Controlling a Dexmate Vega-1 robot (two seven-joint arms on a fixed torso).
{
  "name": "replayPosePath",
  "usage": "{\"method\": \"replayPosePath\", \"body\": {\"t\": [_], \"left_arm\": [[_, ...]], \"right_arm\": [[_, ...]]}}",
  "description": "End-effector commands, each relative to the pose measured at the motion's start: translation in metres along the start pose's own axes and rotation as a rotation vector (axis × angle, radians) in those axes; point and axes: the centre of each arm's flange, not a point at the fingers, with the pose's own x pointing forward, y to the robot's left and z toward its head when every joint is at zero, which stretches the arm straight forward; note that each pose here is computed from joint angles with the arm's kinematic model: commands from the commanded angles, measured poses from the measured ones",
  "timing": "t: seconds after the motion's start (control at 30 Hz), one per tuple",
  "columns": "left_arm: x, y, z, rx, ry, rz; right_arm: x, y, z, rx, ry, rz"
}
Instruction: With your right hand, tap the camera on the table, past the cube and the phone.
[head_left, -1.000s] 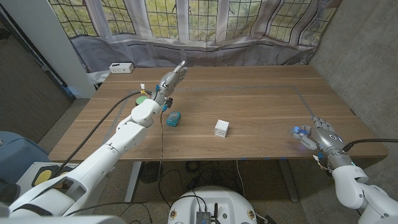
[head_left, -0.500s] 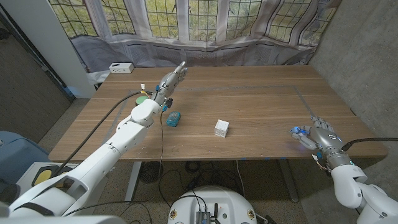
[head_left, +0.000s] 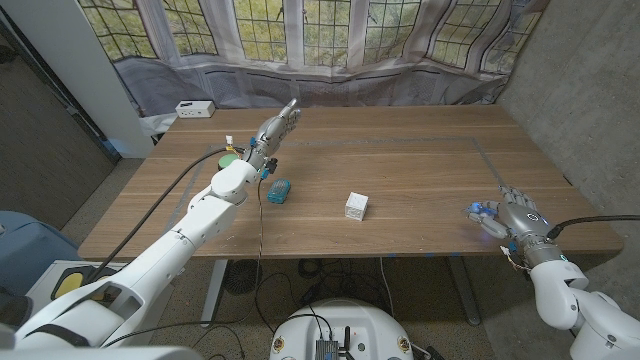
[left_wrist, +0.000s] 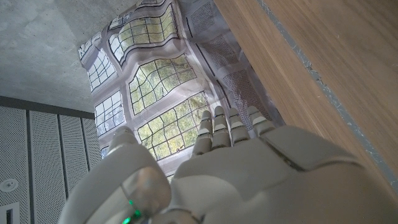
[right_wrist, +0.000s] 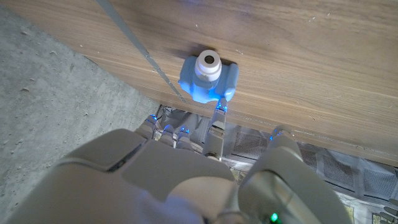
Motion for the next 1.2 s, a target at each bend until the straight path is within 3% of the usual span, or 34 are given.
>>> {"method": "replayPosePath", "body": {"t": [0.03, 1.2], "left_arm": [[0.0004, 0.0024, -0.0028, -0.009, 0.000, 0.004], [-0.0044, 0.0044, -0.0044, -0.017, -0.002, 0.006]], "right_arm": [[0.0024, 0.0001, 0.0012, -0.017, 0.022, 0.020], [-0.0006, -0.0085, 0.0042, -0.026, 0.028, -0.016]]}}
